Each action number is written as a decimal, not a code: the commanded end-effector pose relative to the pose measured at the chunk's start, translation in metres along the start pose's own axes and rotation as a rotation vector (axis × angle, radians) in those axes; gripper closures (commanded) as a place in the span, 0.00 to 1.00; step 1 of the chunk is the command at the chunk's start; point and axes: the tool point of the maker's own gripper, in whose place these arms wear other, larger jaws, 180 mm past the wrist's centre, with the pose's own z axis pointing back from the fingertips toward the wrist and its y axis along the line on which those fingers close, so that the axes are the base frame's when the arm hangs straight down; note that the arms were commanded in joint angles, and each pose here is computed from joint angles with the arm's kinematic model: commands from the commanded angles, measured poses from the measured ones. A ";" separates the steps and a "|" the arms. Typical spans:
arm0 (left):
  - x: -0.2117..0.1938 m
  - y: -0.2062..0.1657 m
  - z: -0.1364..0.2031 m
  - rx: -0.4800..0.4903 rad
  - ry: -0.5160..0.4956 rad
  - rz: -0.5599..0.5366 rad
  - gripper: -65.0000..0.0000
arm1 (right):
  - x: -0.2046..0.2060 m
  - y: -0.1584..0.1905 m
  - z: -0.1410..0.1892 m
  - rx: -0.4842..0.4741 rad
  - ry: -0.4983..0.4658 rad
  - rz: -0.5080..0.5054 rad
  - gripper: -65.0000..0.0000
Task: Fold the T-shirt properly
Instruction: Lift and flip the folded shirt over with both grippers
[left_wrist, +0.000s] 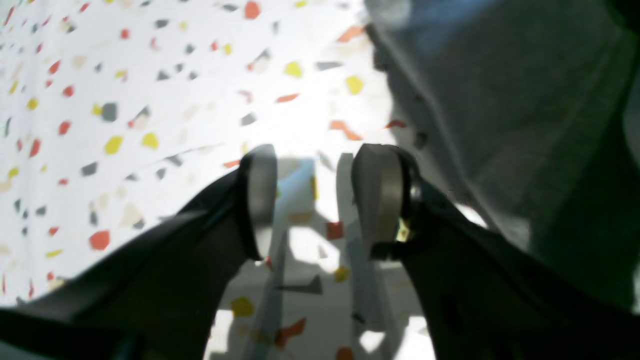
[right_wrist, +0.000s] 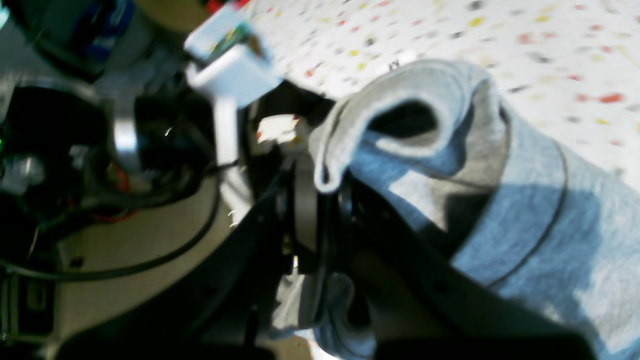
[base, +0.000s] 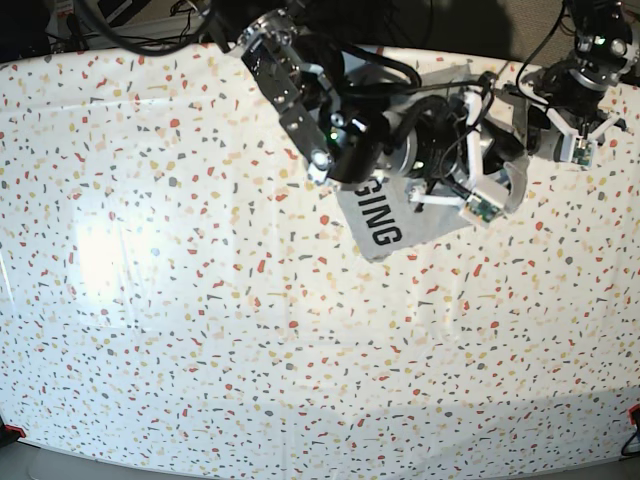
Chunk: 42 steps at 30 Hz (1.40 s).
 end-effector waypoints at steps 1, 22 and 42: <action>0.009 0.003 0.003 0.005 -0.033 -0.010 0.59 | 0.020 0.005 -0.002 0.026 -0.075 0.008 1.00; 0.010 0.003 0.003 0.005 -0.040 -0.009 0.59 | 0.034 -0.003 -0.020 0.156 -0.257 -0.135 0.54; 0.049 -0.054 0.020 -0.336 -0.147 0.298 0.96 | 0.058 -0.134 0.063 -0.266 -0.073 0.017 1.00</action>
